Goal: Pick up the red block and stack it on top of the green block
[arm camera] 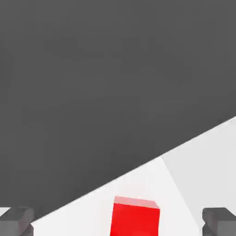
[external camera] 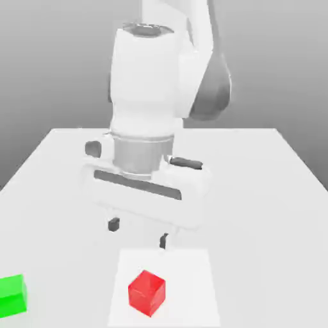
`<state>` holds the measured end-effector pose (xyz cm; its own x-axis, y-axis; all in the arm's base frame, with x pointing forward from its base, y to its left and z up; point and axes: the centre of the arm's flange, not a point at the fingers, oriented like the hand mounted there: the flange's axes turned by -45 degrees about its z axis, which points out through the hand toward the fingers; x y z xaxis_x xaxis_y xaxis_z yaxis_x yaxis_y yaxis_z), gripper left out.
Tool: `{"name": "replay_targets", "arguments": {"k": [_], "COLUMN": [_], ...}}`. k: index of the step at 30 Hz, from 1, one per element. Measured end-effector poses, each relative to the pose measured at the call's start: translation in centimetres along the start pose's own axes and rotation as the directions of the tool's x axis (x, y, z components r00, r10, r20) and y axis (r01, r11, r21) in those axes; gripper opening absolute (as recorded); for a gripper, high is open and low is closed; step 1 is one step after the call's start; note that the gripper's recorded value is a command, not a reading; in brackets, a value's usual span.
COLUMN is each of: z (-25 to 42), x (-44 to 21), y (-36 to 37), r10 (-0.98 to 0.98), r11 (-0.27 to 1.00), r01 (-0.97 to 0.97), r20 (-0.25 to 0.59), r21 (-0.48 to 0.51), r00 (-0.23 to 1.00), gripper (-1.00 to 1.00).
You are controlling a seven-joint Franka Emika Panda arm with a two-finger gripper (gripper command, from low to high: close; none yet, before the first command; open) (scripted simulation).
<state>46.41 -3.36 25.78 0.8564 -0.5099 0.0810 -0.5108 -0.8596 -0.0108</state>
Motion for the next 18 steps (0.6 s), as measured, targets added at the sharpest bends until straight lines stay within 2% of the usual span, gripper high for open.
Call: {"name": "replay_targets", "arguments": {"k": [3, 7, 8, 14, 18], "z": [4.8, 9.8, 10.7, 11.1, 7.9], "x": [-1.5, -2.1, -2.3, -2.3, -1.9], "y": [0.5, 0.6, 0.7, 0.7, 0.6], "r10": [0.046, 0.055, 0.055, 0.055, 0.056], "r11": [0.999, 0.998, 0.998, 0.998, 0.998], "r01": [-0.045, -0.054, -0.054, -0.054, -0.055], "r20": [0.068, 0.08, 0.08, 0.079, 0.079], "r21": [-0.011, -0.014, -0.014, -0.014, -0.013], "r00": [0.997, 0.995, 0.995, 0.995, 0.995], "gripper": [0.0, 0.0, -1.0, -1.0, -1.0]}}
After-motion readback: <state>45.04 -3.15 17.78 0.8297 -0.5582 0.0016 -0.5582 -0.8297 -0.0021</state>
